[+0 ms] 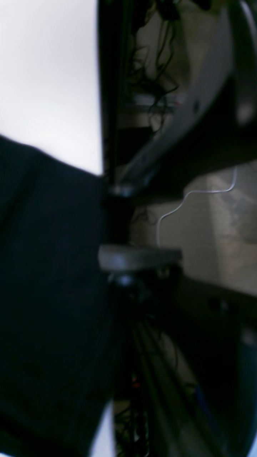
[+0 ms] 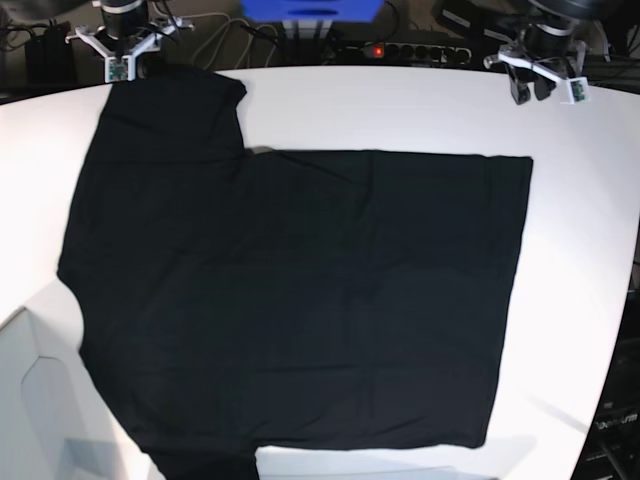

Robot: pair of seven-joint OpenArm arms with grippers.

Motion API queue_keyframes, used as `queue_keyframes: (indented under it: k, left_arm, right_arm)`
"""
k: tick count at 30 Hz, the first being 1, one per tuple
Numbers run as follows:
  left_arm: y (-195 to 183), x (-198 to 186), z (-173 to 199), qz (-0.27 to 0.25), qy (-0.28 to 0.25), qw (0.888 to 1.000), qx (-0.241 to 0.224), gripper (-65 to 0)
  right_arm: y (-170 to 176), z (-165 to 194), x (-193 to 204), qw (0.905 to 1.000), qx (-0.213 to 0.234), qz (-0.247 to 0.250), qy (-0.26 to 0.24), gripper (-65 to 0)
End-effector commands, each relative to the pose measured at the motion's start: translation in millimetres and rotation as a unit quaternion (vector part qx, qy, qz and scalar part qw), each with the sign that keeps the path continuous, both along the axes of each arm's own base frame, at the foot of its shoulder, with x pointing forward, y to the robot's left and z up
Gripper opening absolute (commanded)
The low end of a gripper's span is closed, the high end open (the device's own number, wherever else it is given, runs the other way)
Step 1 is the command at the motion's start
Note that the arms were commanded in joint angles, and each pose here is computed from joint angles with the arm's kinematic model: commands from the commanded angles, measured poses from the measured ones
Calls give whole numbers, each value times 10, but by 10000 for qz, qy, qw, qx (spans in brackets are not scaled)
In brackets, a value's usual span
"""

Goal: Fold the T-shirt properly
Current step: 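Grasp the black shirt's shoulder corners with left and right grippers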

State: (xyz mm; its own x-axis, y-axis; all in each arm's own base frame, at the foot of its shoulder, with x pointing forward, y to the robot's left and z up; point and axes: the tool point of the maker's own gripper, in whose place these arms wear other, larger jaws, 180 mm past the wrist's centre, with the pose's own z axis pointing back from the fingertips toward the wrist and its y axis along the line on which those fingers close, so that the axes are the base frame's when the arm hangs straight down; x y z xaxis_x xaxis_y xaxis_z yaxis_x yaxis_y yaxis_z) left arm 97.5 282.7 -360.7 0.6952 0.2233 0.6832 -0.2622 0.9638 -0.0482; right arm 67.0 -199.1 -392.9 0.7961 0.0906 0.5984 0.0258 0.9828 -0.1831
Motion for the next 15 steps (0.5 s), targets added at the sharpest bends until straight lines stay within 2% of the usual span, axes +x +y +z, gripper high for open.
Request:
queue_keyframes:
  k: [1, 2, 4, 8, 15]
  left_arm:
    - [61, 144, 137, -21, -319, 9994, 137, -345]
    - [102, 198, 166, 12, -406, 9990, 187, -318]
    - [169, 326, 233, 83, -616, 9977, 255, -312]
    - [218, 564, 308, 154, -952, 9950, 271, -309]
    - [444, 876, 116, 547, -1139, 9918, 185, -307]
  right_arm:
    - [18, 65, 50, 9999, -3, 87, -137, -412]
    - [18, 73, 92, 9998, -4, 87, -191, -387]
    - [6, 89, 157, 9996, -17, 79, -277, -360]
    - [4, 112, 261, 9991, -22, 84, -407, -356]
    - [13, 115, 313, 9989, -10, 89, -467, -356]
